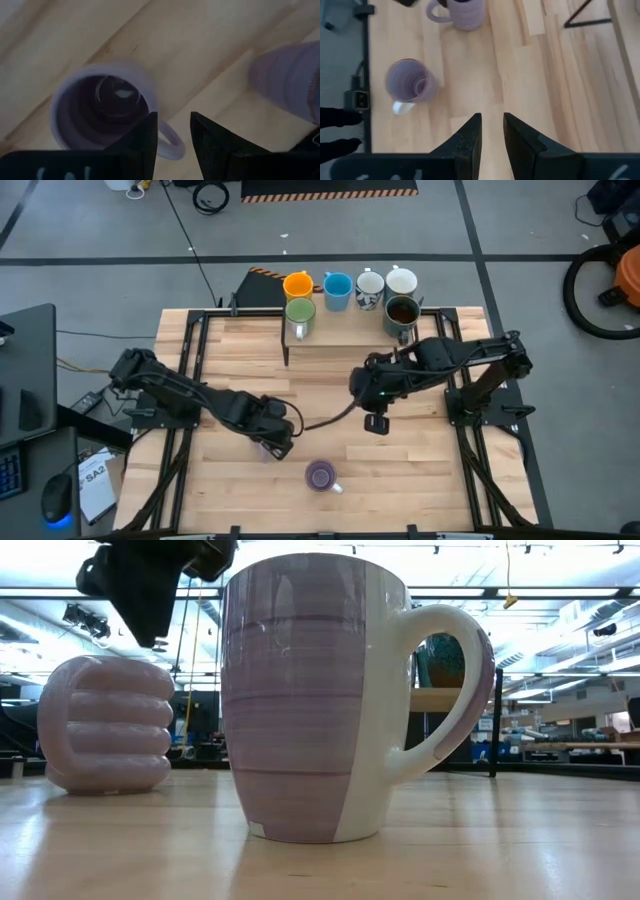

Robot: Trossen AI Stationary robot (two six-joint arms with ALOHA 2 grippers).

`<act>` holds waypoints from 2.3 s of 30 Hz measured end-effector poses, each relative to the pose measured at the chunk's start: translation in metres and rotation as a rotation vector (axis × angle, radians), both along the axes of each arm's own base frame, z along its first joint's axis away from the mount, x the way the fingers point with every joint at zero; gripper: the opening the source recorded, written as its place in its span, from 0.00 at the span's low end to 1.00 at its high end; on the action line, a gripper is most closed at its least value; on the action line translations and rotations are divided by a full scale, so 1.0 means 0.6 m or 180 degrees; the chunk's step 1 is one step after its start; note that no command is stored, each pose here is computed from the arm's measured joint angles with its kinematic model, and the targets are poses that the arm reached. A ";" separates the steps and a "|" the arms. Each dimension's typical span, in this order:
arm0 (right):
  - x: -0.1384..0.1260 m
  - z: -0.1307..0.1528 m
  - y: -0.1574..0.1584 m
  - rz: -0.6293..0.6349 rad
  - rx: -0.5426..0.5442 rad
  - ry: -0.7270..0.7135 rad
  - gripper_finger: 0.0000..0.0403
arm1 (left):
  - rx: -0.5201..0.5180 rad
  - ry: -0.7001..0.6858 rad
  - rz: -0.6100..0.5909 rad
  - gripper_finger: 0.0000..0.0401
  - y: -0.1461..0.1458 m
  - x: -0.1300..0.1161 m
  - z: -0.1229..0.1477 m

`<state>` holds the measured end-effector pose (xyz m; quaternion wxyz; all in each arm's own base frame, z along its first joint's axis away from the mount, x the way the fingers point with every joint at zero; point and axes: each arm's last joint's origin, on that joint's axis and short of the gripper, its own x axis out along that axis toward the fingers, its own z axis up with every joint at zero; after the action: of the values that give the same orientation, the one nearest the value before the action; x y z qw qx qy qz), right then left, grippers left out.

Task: Place coffee mugs
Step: Put the purple mug on the shelf

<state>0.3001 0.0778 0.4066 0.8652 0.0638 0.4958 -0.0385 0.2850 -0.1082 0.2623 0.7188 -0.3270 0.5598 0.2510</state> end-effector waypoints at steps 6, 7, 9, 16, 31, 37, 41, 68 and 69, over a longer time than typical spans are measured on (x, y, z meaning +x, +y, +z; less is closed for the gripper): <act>-0.020 0.017 0.011 0.0073 -0.0082 -0.0163 0.21 | -0.0028 0.0111 0.0196 0.30 -0.003 -0.001 -0.006; -0.023 0.019 0.012 0.0085 -0.0120 -0.0187 0.21 | -0.0009 0.0161 0.0228 0.30 -0.005 -0.004 -0.005; -0.026 0.022 0.014 0.0113 -0.0172 -0.0219 0.21 | 0.0046 0.0202 0.0271 0.30 -0.006 -0.008 0.000; -0.025 0.023 0.016 0.0175 -0.0207 -0.0258 0.21 | 0.0135 0.0167 0.0373 0.30 -0.006 -0.009 0.000; -0.019 0.028 0.021 0.0325 -0.0157 -0.0405 0.21 | 0.0238 0.0353 0.0232 0.30 -0.012 0.007 -0.037; -0.018 0.028 0.022 0.0335 -0.0152 -0.0413 0.21 | 0.0253 0.0467 0.0161 0.30 -0.016 0.017 -0.057; -0.017 0.028 0.022 0.0334 -0.0146 -0.0435 0.21 | 0.0176 0.0588 0.0018 0.30 -0.021 0.023 -0.073; -0.016 0.029 0.024 0.0466 -0.0140 -0.0452 0.21 | -0.0010 0.0527 -0.0845 0.09 -0.025 0.042 -0.088; -0.018 0.030 0.023 0.0472 -0.0148 -0.0442 0.21 | -0.0050 0.0521 -0.0869 0.09 -0.025 0.042 -0.086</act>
<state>0.2893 0.0916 0.4244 0.8993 0.0094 0.4369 0.0186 0.3104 -0.1230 0.2109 0.6956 -0.2319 0.6578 0.1724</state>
